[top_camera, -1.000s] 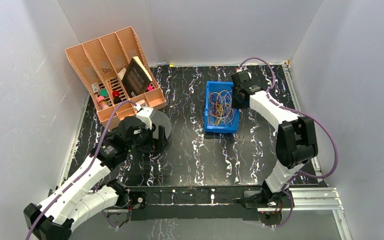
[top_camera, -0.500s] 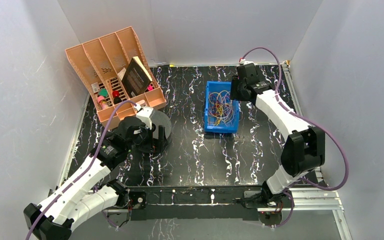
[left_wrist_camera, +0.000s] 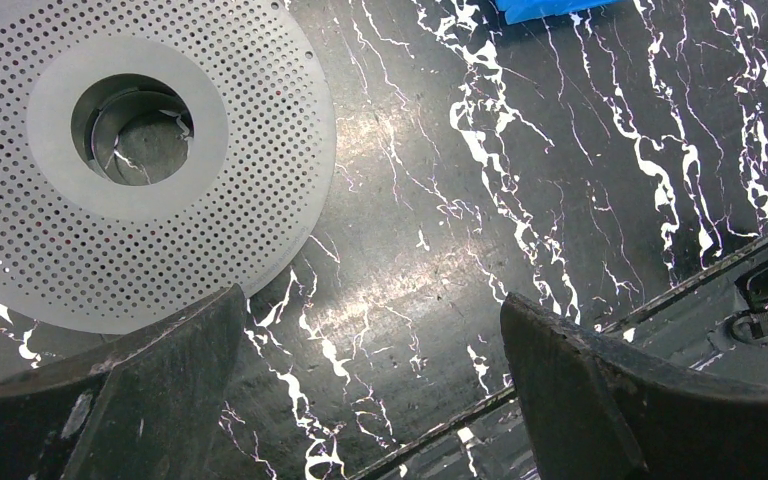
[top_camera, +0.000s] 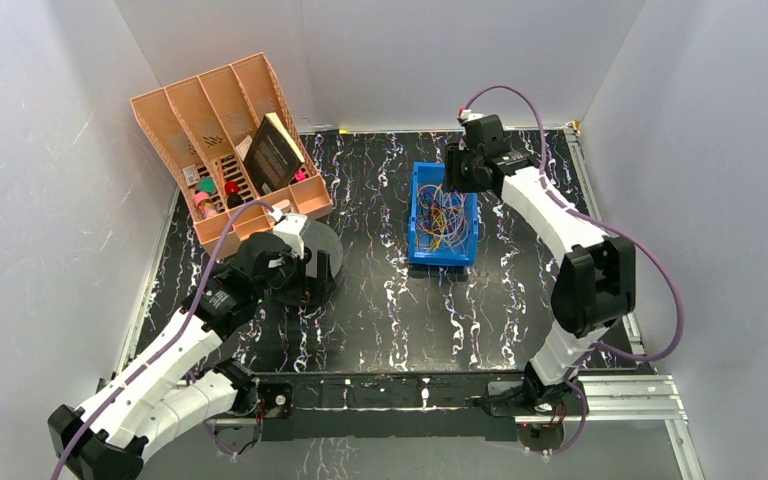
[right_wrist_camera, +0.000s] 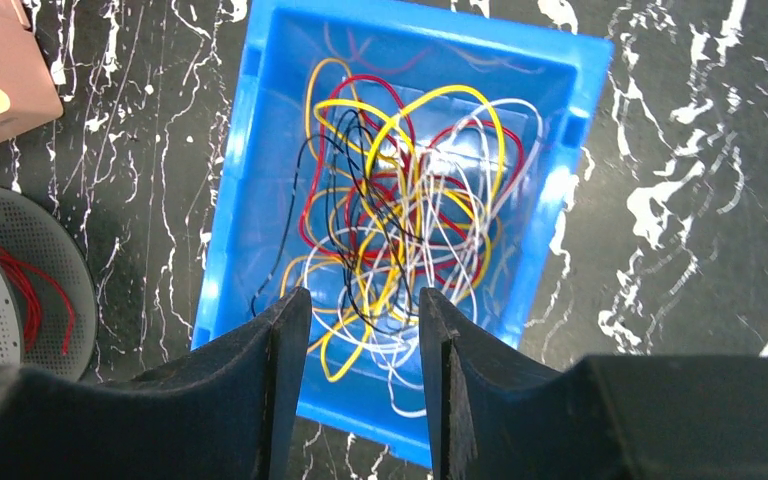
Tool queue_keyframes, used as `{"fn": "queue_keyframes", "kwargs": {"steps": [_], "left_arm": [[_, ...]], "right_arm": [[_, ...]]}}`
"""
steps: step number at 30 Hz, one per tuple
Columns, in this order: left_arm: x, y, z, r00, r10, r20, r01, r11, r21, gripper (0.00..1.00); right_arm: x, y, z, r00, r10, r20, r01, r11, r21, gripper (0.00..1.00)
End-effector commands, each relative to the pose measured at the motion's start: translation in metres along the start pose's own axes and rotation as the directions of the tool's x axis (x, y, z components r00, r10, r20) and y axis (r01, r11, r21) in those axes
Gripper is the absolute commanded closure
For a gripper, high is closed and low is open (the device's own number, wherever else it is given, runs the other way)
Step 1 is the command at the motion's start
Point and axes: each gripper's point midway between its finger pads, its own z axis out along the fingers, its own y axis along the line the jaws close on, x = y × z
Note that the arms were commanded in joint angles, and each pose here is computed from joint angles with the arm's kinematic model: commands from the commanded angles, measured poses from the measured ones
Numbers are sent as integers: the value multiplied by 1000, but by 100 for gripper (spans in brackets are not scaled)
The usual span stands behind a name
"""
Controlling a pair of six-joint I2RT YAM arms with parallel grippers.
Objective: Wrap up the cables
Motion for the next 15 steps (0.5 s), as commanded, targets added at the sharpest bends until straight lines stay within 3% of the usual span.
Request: {"fn": "queue_keyframes", "kwargs": {"steps": [1, 15], "left_arm": [[-4, 1, -1, 1000, 8, 15, -8, 1000, -5, 2], [-5, 0, -2, 1000, 9, 18, -9, 1000, -1, 2]], "right_arm": [[-10, 16, 20, 999, -45, -14, 44, 997, -64, 49], [14, 15, 76, 990, -51, -133, 47, 998, -37, 50]]}}
